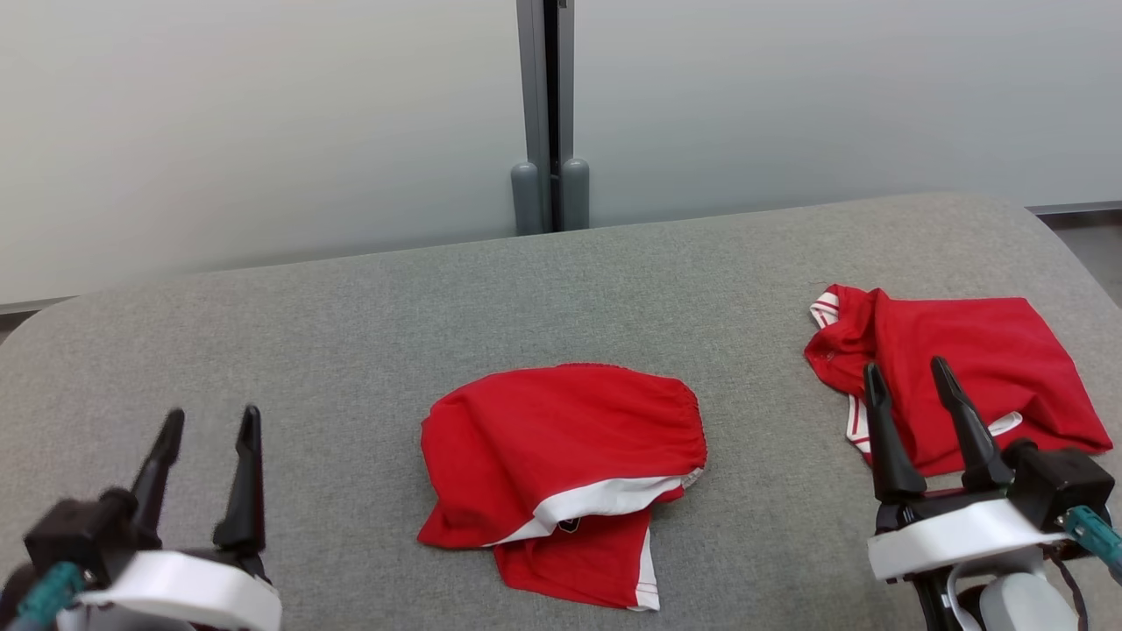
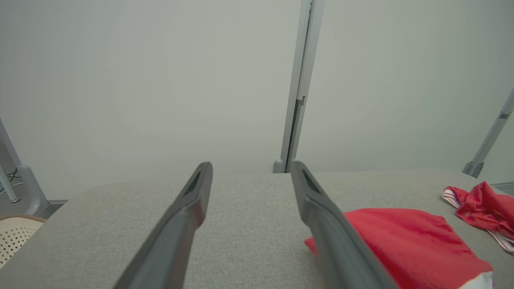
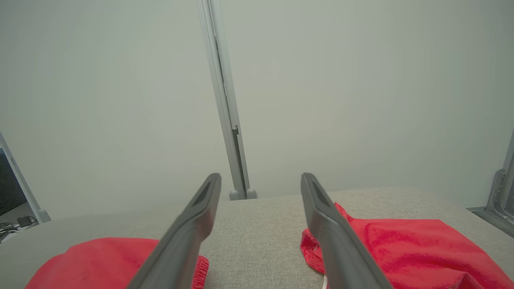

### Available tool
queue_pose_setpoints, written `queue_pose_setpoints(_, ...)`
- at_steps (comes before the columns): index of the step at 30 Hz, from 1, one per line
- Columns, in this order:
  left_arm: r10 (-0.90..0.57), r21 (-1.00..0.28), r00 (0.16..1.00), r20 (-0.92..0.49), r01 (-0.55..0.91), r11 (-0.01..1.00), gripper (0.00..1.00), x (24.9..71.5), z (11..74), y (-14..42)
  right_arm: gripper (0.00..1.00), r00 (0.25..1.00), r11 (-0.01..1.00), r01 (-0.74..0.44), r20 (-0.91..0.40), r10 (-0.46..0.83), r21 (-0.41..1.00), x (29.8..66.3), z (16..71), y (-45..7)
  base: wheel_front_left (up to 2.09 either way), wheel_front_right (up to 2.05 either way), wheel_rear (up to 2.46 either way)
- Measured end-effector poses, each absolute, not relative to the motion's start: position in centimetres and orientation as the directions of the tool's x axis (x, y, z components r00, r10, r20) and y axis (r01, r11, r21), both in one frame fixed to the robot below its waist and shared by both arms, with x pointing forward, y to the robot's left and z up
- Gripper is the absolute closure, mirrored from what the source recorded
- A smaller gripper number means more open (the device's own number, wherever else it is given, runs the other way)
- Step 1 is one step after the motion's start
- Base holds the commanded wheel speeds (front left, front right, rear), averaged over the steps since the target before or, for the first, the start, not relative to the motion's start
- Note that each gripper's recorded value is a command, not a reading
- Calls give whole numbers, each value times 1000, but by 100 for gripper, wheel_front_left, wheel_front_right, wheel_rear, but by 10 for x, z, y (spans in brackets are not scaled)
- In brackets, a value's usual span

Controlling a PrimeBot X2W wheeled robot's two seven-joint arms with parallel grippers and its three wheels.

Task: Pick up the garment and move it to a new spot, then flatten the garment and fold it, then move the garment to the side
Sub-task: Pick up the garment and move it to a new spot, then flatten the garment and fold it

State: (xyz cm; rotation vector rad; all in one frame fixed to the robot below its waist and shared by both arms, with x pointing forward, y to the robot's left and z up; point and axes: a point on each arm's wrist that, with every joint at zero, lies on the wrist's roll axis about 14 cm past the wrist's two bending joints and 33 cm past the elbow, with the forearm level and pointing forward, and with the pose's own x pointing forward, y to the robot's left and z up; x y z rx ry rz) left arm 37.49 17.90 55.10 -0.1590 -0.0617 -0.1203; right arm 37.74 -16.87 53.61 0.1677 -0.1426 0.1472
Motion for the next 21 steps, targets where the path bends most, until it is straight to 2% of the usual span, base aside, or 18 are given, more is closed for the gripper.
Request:
queue_pose_setpoints(9, -14, -221, 996, 92, 34, 975, 0, 348, 541, 179, 0, 979, 977, -170, 138, 152, 131, 372, 530, -163, 0, 0, 0)
queue_pose_setpoints(21, -24, -202, 997, 73, 38, 979, 0, 345, 521, 180, 0, 973, 975, -182, 166, 161, 125, 367, 539, -159, 0, 0, 0)
